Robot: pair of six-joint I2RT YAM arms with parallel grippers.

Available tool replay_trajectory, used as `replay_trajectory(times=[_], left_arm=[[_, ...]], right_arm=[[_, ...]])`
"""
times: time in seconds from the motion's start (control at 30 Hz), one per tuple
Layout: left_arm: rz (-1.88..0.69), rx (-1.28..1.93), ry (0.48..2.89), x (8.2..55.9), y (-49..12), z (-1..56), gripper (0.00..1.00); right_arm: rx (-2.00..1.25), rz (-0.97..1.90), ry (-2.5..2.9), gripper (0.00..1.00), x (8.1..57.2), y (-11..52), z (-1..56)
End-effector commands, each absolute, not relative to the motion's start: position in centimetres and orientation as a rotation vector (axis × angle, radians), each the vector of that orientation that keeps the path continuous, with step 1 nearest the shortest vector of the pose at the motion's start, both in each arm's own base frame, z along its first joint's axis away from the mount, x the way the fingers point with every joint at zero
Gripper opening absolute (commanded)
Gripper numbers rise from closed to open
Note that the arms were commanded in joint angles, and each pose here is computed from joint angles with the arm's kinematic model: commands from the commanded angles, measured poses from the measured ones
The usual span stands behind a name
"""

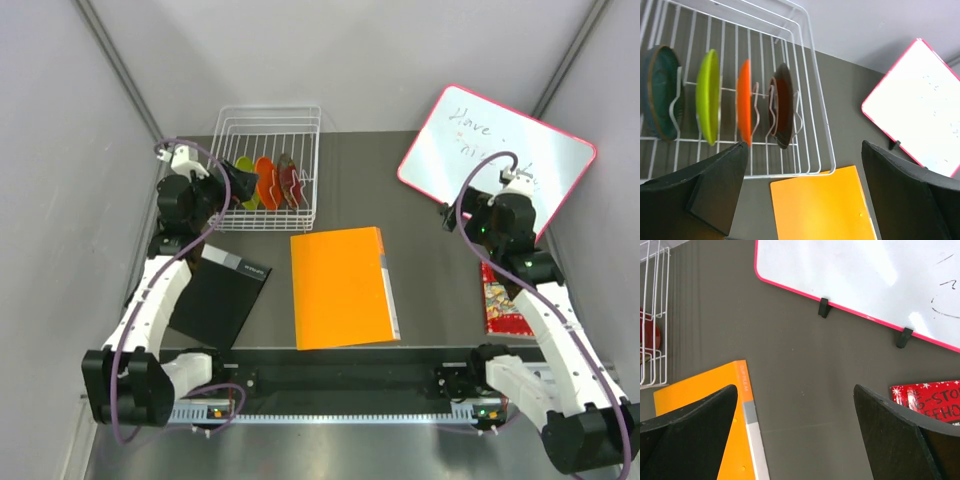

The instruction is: Unload the plates from the dish rack

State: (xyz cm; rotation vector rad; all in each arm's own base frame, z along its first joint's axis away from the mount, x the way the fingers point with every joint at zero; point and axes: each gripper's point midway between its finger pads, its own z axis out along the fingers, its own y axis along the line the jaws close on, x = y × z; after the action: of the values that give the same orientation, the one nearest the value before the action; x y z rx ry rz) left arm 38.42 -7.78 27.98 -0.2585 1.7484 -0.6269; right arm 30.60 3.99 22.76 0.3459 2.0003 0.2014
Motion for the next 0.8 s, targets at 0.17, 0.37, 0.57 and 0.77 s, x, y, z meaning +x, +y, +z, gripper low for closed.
replay_trajectory(times=[0.17, 0.37, 0.57, 0.77], left_arm=[[-0.881, 0.018, 1.737, 40.3, -12.5, 28.2, 0.99], [-0.831, -0.023, 1.778, 44.2, -12.5, 25.9, 0.81], [-0.760, -0.039, 1.736, 46.4, -12.7, 25.3, 0.79], [-0.704, -0.041, 1.743, 49.0, -14.5, 24.5, 0.74]], right_arm=[[0.305, 0.203, 1.957, 1.00, 30.5, 4.2, 23.0], [0.310, 0.219, 1.990, 1.00, 31.3, 4.6, 21.8], [0.316, 0.211, 2.020, 1.00, 31.9, 4.7, 20.6], [0.323, 0.188, 2.049, 1.00, 32.6, 4.6, 19.6]])
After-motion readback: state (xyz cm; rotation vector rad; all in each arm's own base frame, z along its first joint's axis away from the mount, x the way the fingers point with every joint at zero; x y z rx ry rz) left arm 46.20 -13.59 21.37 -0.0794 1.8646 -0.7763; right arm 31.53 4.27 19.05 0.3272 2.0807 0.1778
